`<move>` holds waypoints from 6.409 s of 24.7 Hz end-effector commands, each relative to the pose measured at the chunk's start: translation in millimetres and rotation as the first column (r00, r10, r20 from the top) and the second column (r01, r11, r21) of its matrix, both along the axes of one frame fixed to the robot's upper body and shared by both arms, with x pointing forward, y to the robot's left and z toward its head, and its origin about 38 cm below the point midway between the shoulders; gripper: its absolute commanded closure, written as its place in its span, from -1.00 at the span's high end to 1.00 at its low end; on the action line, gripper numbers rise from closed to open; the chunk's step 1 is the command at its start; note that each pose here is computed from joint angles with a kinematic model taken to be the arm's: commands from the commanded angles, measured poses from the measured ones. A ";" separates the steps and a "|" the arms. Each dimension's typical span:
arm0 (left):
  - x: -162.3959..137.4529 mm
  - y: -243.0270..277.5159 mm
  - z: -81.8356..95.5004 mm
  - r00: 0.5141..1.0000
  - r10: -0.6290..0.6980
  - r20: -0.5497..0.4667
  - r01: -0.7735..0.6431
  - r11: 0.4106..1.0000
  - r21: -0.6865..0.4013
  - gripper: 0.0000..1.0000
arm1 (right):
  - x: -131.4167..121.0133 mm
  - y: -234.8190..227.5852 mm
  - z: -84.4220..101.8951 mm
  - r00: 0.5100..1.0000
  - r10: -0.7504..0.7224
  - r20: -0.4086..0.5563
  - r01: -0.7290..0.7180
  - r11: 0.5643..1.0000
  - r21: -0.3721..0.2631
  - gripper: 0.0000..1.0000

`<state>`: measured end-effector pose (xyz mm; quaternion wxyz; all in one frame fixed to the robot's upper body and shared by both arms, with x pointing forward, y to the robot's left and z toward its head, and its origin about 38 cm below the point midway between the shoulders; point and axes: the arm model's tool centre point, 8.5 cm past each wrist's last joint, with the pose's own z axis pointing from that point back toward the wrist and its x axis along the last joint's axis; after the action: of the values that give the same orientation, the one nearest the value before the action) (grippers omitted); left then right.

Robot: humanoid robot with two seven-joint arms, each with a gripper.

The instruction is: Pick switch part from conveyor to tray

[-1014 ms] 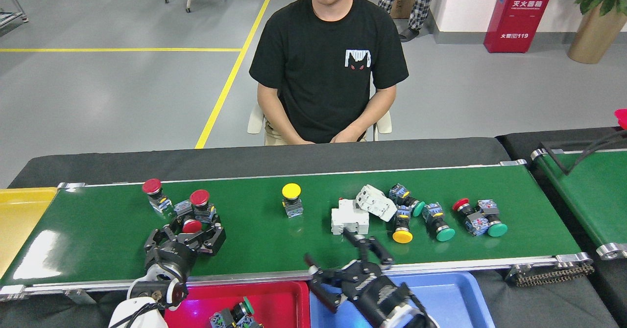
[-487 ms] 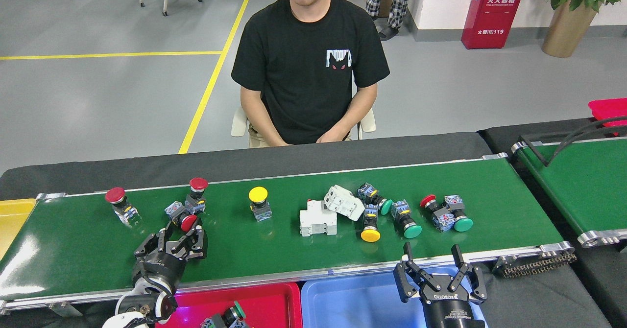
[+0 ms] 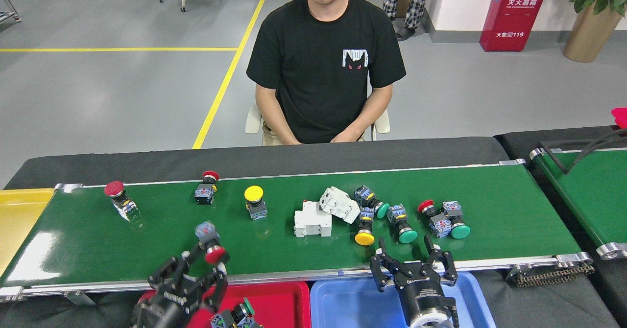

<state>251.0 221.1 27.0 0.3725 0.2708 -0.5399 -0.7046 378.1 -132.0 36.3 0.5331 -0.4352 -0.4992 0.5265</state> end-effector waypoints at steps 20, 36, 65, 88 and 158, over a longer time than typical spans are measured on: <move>0.6 143.0 23.2 0.771 0.620 0.145 -0.626 0.780 -0.003 1.00 | -39.6 60.4 40.8 0.890 0.432 0.142 -0.442 0.896 0.042 -0.93; 127.0 107.8 36.4 0.898 0.405 0.171 -0.411 0.912 -0.001 1.00 | -52.0 56.2 30.6 0.937 0.293 0.192 -0.309 0.949 0.063 0.98; 198.0 151.2 6.2 0.795 0.602 0.078 -0.606 0.792 0.069 -0.90 | 14.1 97.1 17.8 0.944 0.327 0.050 -0.329 0.944 0.037 0.98; 16.7 48.3 12.8 0.989 0.038 0.140 -0.034 0.999 -0.032 1.00 | -89.0 103.1 44.2 0.643 0.738 0.204 -0.760 0.648 0.053 1.00; -4.1 41.7 18.4 0.965 0.211 0.157 -0.192 0.973 -0.128 -0.74 | -38.6 -149.8 25.9 0.991 -0.039 0.131 0.030 0.997 0.071 1.00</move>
<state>245.2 264.1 40.2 0.4161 0.3587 -0.5756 -0.6057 334.2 -279.9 50.1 0.5333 -0.4480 -0.5348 0.4784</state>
